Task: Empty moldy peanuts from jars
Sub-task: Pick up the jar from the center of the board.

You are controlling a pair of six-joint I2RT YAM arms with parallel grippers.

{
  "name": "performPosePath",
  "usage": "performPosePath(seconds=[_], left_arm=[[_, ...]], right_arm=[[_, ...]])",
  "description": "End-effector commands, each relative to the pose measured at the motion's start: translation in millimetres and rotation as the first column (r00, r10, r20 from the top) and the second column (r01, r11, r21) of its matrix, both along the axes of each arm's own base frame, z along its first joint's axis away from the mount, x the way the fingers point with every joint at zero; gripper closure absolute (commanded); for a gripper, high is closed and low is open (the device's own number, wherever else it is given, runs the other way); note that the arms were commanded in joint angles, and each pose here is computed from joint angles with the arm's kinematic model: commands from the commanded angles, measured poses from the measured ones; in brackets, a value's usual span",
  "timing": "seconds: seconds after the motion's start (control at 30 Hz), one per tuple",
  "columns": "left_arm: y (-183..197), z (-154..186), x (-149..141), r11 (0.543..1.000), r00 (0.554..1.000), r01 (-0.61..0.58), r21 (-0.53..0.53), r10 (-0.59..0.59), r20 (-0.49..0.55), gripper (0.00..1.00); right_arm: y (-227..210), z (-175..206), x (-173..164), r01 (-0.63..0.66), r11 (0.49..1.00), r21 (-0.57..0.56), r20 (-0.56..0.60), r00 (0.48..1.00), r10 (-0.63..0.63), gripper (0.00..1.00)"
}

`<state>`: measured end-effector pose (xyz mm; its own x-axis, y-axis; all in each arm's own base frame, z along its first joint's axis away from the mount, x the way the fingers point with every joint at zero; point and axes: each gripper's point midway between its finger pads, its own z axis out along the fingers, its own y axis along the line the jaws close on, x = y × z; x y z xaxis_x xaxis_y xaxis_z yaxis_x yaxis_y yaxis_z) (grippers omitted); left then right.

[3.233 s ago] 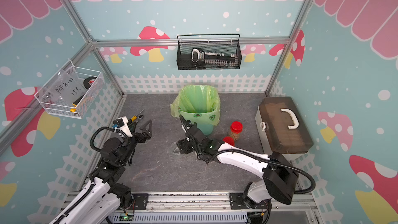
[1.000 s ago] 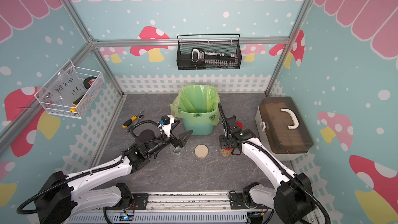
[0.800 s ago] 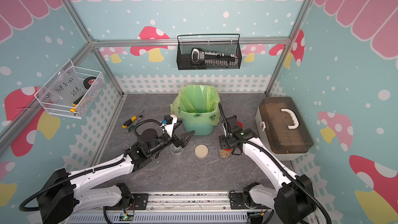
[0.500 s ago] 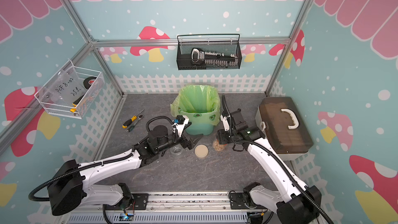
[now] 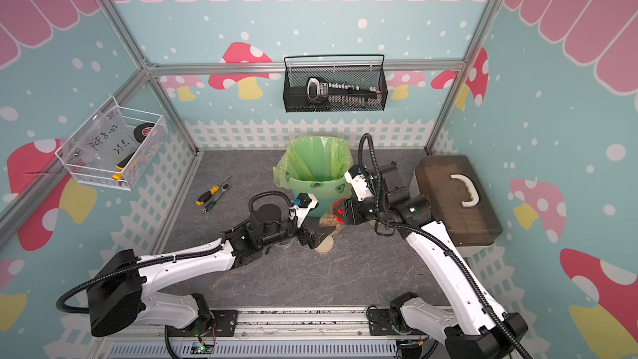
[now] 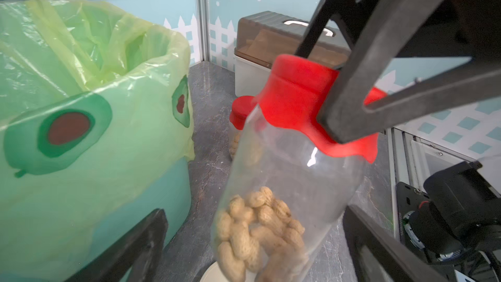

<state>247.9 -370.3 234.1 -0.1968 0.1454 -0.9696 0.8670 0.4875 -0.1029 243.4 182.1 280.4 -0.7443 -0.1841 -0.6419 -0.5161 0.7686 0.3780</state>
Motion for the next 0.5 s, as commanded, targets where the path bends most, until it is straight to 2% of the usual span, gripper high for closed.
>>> performPosePath(seconds=[0.0,0.33,0.47], left_arm=[[-7.3,4.4,1.1,0.999,0.999,0.009,0.032,-0.01,0.039,0.01],[-25.1,-19.3,2.6,0.984,0.999,-0.006,0.178,-0.002,0.045,0.01],[-23.5,-16.3,2.4,0.985,0.999,-0.017,0.173,0.008,0.054,0.02]], right_arm=[[14.1,17.7,-11.2,-0.104,0.993,0.061,0.001,0.995,0.105,0.5],[23.8,17.4,-11.8,-0.173,0.982,0.069,-0.037,0.984,0.176,0.51],[23.2,15.0,-14.1,-0.181,0.981,0.064,-0.04,0.982,0.184,0.5]])
